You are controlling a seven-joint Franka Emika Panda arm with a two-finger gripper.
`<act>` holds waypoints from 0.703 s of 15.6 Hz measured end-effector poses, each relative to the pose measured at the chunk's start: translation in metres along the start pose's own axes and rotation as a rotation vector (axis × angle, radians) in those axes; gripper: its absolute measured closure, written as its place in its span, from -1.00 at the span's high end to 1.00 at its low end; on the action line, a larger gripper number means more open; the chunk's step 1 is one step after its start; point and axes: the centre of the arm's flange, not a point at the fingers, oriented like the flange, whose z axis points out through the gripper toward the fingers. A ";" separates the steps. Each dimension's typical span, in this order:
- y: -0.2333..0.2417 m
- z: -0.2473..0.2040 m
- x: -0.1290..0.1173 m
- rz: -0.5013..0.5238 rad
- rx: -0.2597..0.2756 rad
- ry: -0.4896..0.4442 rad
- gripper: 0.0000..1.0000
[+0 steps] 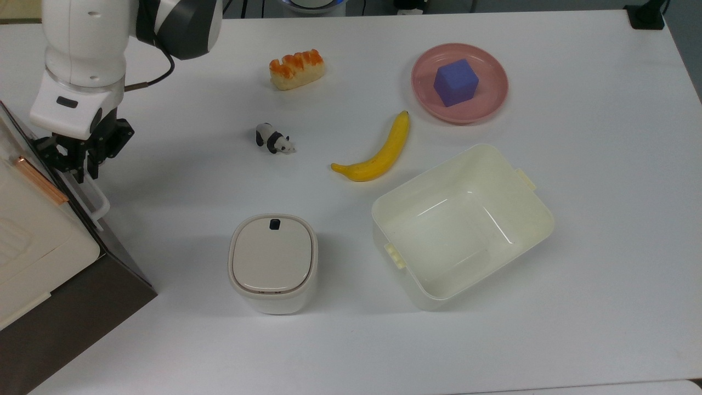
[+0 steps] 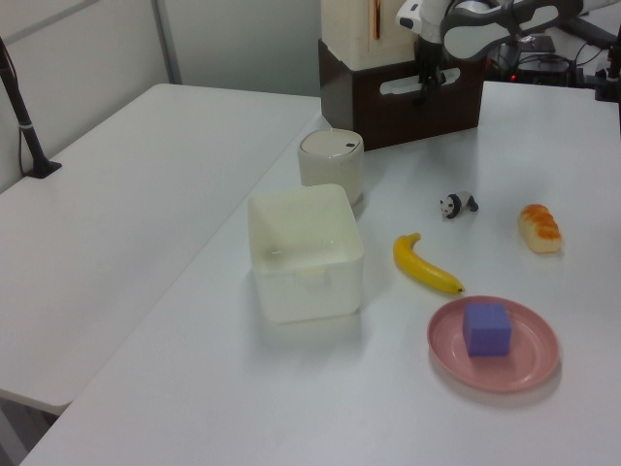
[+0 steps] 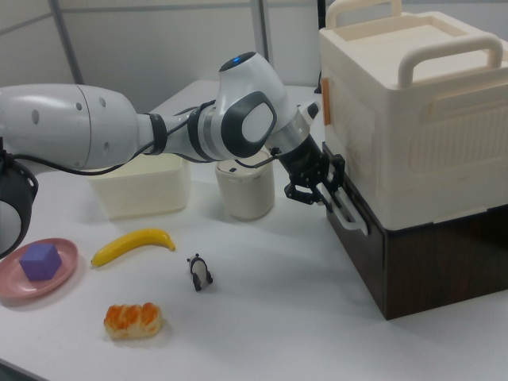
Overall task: Slide the drawer open
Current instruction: 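Pull the drawer handle outward with the gripper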
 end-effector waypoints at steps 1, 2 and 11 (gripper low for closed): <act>0.000 0.001 0.000 -0.005 0.000 -0.001 -0.75; 0.000 0.001 0.000 -0.005 0.000 0.000 -0.75; 0.000 0.000 0.000 -0.005 0.000 0.000 -0.75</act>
